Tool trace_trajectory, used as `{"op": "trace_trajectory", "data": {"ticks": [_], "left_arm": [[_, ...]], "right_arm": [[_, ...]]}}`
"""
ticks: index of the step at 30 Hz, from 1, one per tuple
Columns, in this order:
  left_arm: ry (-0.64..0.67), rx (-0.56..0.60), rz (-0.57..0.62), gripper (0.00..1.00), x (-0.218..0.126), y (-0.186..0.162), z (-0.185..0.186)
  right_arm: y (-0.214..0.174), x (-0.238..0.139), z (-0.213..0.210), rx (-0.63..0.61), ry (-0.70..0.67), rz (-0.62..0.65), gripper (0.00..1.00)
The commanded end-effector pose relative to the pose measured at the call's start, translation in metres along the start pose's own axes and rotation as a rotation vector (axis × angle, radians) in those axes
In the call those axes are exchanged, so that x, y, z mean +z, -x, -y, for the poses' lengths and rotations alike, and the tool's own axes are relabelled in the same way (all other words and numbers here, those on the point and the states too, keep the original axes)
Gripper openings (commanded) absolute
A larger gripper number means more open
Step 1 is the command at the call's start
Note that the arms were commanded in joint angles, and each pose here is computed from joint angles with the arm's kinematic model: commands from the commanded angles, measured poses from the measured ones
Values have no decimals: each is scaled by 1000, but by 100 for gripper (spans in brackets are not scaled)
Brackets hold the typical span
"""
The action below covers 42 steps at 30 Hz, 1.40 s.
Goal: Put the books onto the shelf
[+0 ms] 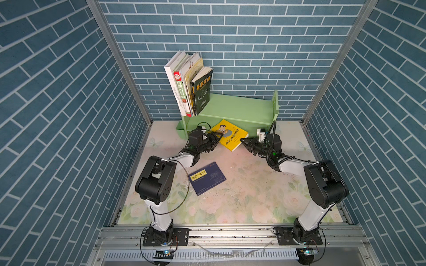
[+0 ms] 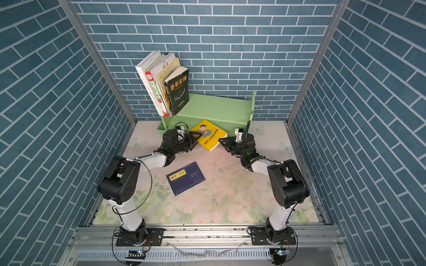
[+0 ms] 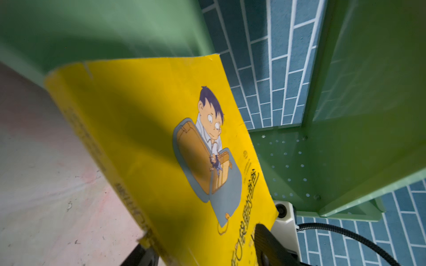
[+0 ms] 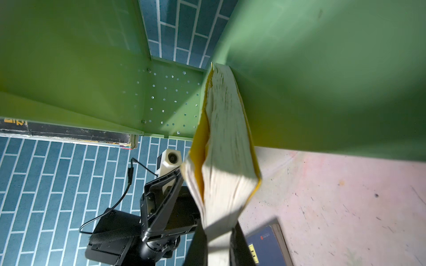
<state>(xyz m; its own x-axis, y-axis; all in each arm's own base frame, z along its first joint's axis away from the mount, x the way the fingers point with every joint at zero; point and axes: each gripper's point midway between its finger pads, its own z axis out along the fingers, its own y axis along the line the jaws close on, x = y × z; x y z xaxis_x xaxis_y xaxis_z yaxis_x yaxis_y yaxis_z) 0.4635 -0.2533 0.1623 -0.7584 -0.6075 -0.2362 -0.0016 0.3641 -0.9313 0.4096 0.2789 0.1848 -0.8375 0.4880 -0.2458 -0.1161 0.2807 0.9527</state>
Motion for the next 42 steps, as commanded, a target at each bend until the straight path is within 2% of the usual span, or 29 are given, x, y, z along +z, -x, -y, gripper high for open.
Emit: {"op": "trace_trajectory", "data": {"ticks": [1,6,8,10,12,16,20,28,34,42], "left_arm": [[-10,0,-19,60,3,0,-1],[-47,-28,24,28,2,4,-2],[-67,-48,49,18,0,5,-2],[-91,-71,86,10,-2,8,-2],[-118,-88,126,5,-5,11,2],[-157,-110,213,2,-13,14,10],[-194,-118,325,1,-22,26,19],[-247,-127,477,0,-24,47,40],[-223,-74,530,0,-17,55,54],[-221,-70,617,2,-19,68,52]], "right_arm": [[4,1,-29,-67,73,-21,0],[10,4,-23,-41,66,6,0],[13,6,-20,-34,61,19,1],[15,7,-18,-27,53,32,5],[18,7,-17,-26,46,53,15],[24,1,-17,-24,28,103,34],[21,-7,-17,-31,2,134,42],[10,-27,-15,-85,-98,159,46],[1,-41,-18,-122,-142,164,47],[-3,-39,-16,-135,-157,145,47]]}}
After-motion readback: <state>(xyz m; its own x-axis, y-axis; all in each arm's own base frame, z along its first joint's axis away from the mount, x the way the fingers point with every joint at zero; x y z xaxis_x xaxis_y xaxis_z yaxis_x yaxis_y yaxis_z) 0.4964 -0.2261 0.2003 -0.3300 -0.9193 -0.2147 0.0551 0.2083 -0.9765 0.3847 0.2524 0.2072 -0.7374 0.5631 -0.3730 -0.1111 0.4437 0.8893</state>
